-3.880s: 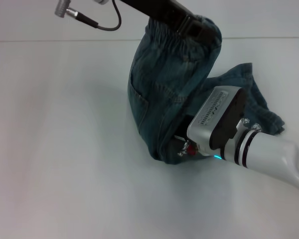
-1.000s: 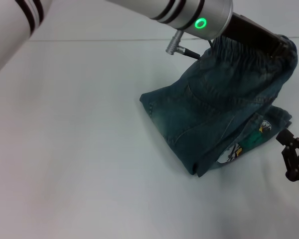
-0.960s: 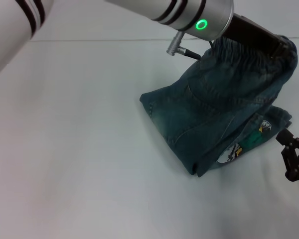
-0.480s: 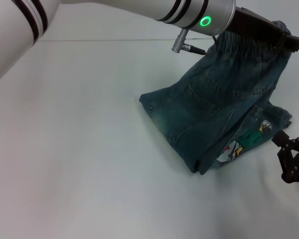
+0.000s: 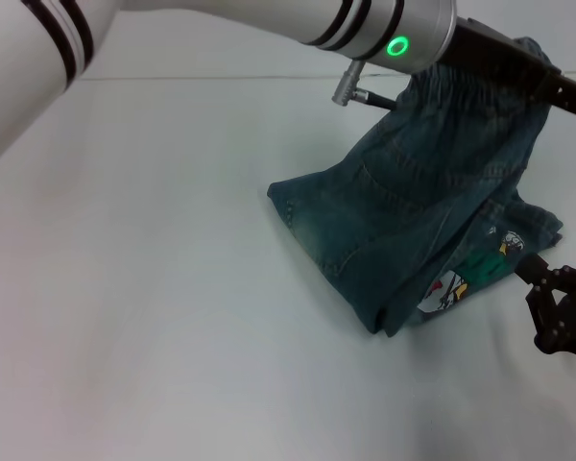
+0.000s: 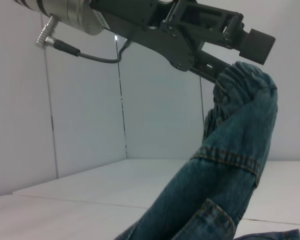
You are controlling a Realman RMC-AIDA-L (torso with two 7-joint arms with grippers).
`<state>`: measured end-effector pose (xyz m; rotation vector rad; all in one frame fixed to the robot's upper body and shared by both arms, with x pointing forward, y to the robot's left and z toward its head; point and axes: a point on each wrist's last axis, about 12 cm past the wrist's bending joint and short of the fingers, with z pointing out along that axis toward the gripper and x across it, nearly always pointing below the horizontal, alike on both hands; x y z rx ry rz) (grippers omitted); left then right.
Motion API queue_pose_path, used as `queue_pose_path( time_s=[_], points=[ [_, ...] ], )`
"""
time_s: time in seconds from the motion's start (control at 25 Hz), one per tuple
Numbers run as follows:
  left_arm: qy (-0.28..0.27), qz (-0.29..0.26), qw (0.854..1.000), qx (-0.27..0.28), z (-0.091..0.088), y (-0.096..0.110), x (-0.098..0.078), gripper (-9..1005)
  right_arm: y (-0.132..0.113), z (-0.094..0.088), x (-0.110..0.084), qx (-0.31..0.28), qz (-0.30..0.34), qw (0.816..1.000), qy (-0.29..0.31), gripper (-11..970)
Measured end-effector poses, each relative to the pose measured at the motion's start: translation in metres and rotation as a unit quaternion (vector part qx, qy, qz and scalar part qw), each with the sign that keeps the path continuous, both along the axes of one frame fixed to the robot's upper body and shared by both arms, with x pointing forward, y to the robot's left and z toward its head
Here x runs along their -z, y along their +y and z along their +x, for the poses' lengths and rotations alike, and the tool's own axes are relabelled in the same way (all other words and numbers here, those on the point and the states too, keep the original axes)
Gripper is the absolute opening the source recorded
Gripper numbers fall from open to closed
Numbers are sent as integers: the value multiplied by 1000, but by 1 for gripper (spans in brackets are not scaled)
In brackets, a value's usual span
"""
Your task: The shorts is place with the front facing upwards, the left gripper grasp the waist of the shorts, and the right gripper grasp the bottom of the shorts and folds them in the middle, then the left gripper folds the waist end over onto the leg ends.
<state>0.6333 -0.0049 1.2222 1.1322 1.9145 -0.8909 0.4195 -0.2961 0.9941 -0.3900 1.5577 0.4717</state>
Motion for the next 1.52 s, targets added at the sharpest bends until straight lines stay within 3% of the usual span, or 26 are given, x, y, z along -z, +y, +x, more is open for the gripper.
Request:
queue_pose_path(
  time_s=[0.04,0.28,0.72,0.96,1.12,1.24,1.52],
  points=[
    [-1,3,1000,3,-1,-1,1,883,0,0,0,0,0,1000,0,18],
    [-30,46,998,29,-7,-5,5,921,1,-1,0,0,3,1000,0,25],
    [-108,114,985,68,-20,-21,17,922,4,1,-1,-4,8,1000,-2,38],
    [-131,81,987,52,-20,-17,7,922,5,0,-1,-4,13,1000,-3,46],
    [-143,28,989,17,-18,11,-4,922,3,1,-4,-3,20,1000,-9,50],
    [-146,-21,989,-9,-23,47,-3,921,-4,4,-8,-6,32,999,-5,54],
    [-103,-128,985,-54,-43,150,28,921,-27,20,-23,-45,44,998,24,62]
  ],
)
